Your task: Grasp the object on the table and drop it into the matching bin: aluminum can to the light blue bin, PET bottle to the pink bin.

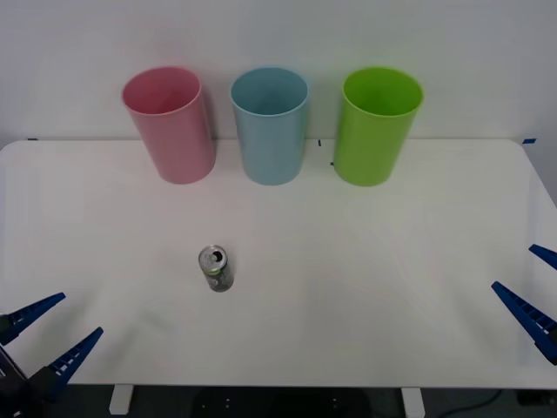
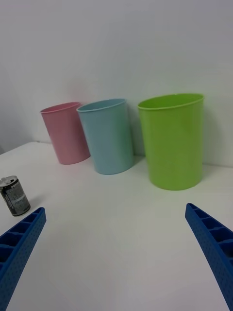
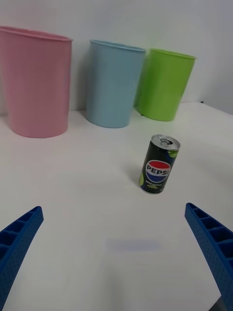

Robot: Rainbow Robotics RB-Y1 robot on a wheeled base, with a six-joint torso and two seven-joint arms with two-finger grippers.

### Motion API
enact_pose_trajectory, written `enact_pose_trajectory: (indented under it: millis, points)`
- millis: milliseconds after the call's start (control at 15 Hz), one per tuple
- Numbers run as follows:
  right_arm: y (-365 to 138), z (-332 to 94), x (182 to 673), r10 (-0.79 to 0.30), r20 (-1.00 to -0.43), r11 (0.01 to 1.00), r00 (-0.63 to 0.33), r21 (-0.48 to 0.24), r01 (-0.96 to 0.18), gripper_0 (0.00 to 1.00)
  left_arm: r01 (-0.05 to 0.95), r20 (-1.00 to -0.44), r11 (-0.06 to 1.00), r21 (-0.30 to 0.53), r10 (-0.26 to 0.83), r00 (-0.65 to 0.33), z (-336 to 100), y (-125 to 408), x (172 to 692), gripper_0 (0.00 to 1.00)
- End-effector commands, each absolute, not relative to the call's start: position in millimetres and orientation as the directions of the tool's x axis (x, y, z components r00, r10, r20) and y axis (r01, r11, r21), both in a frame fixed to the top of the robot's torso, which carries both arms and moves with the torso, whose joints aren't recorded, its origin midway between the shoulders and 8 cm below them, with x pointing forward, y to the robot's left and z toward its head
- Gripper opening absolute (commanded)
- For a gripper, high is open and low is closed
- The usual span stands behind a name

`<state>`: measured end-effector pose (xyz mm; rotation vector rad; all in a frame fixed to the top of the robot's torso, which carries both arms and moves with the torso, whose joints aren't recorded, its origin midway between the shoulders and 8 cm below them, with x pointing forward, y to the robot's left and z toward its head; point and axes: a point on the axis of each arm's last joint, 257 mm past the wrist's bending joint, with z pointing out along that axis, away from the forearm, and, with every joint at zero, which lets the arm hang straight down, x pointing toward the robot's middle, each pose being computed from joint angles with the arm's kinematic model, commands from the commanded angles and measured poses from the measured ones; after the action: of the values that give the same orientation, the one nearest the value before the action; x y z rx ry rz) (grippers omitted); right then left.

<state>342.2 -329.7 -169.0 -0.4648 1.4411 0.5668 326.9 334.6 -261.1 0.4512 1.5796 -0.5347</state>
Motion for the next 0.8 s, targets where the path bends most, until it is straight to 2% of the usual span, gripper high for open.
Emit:
enact_pose_trajectory:
  millis: [67,800]
  points:
    - [-329.7,-168.9,342.3,0.082,-0.996,0.785,0.041,0.039,-0.618,1.00,0.609,-0.996,0.790,-0.070,-0.027,-0.080,-270.9,318.0,336.6,1.00]
    - [-329.7,-168.9,342.3,0.082,-0.996,0.785,0.041,0.039,-0.618,1.00,0.643,-0.999,0.766,-0.001,0.020,-0.025,-288.2,244.8,383.3,1.00]
